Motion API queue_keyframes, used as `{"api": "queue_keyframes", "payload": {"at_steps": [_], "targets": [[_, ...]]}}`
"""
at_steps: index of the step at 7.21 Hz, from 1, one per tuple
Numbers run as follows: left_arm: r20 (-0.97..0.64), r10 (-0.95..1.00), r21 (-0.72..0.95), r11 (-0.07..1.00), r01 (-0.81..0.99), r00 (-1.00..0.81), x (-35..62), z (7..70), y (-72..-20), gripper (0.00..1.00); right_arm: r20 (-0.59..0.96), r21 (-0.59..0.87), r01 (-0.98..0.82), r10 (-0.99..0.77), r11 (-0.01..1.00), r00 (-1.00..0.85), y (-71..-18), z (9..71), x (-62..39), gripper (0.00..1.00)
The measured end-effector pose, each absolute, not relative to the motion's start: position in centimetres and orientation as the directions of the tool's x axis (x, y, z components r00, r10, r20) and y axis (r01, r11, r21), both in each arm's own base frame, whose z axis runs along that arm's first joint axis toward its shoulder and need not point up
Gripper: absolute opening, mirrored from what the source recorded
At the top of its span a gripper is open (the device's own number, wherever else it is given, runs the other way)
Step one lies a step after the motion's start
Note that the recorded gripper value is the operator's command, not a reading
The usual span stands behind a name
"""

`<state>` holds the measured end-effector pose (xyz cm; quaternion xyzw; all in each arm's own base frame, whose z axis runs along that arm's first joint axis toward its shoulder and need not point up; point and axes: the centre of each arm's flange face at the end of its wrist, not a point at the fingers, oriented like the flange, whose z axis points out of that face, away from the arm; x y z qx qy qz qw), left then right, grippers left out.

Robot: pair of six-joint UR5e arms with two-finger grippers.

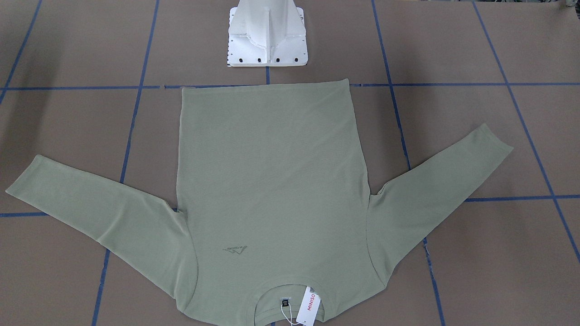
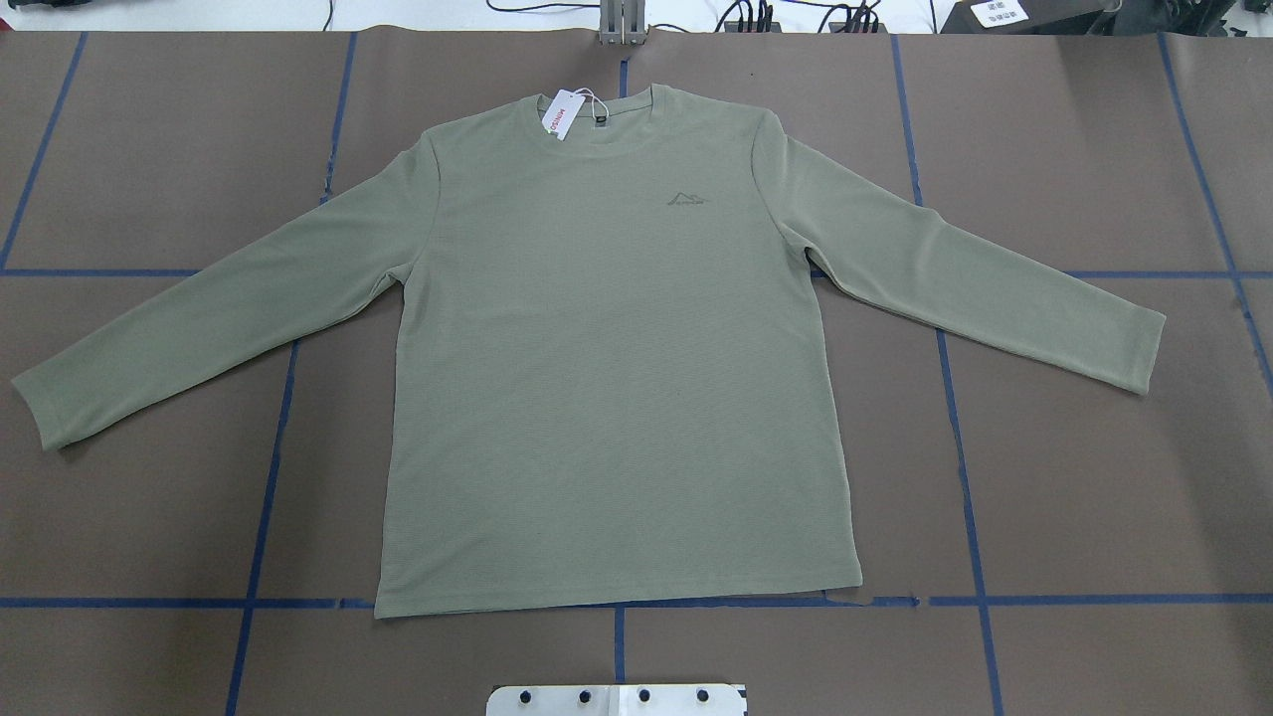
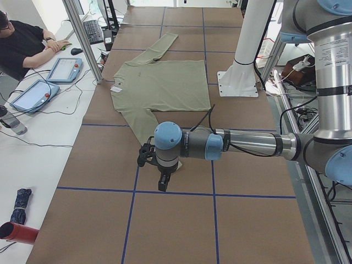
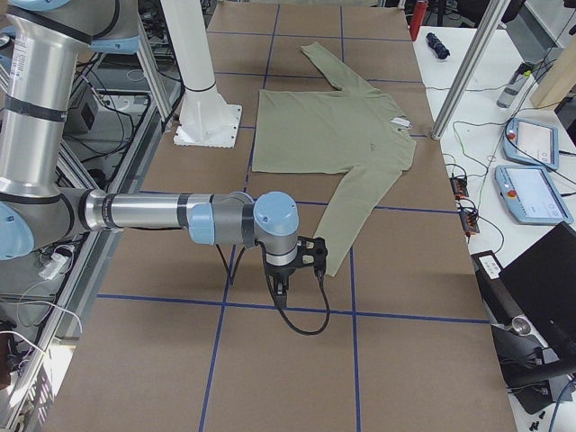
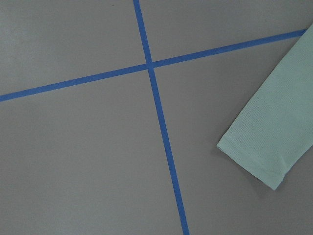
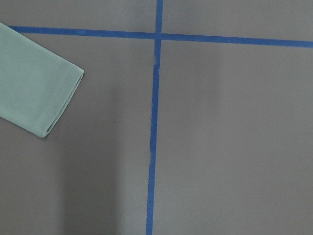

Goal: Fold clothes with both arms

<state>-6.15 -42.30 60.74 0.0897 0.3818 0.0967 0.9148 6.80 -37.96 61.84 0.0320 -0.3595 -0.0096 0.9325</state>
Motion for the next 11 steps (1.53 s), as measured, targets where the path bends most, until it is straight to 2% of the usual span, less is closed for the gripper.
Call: {"api": "queue_keyframes", "payload": {"at_steps": [3,6,7,9,10,11], "targets": [[-0.615,0.368,0.420,0.901,-0.105,0.698,-6.2,58.9,-43.7,1.00,0.655,0.279,-0.010,-0.183,0.960,0.733,-39.8,59.3,6.7,1.00],[-0.534,0.473,0.585,0.805,-0.097,0.701,-6.5,58.3,-47.3,1.00,0.672,0.361,-0.013,-0.250,0.933,0.697,-41.0,60.0,6.3,1.00],[-0.528,0.482,0.598,0.796,-0.097,0.699,-6.5,58.3,-47.6,1.00,0.692,0.369,-0.038,-0.247,0.929,0.678,-41.2,60.0,5.7,1.00],[-0.526,0.489,0.606,0.789,-0.097,0.696,-6.5,58.2,-47.7,1.00,0.765,0.297,-0.134,-0.151,0.945,0.626,-41.7,59.5,1.8,0.96],[-0.525,0.491,0.609,0.788,-0.096,0.695,-6.5,58.2,-47.7,1.00,0.786,0.266,-0.181,-0.105,0.947,0.609,-41.9,59.6,-1.2,0.92],[-0.523,0.494,0.613,0.784,-0.096,0.695,-6.5,58.2,-47.6,1.00,0.793,0.254,-0.229,-0.067,0.940,0.605,-42.0,60.6,-4.7,0.82]]}}
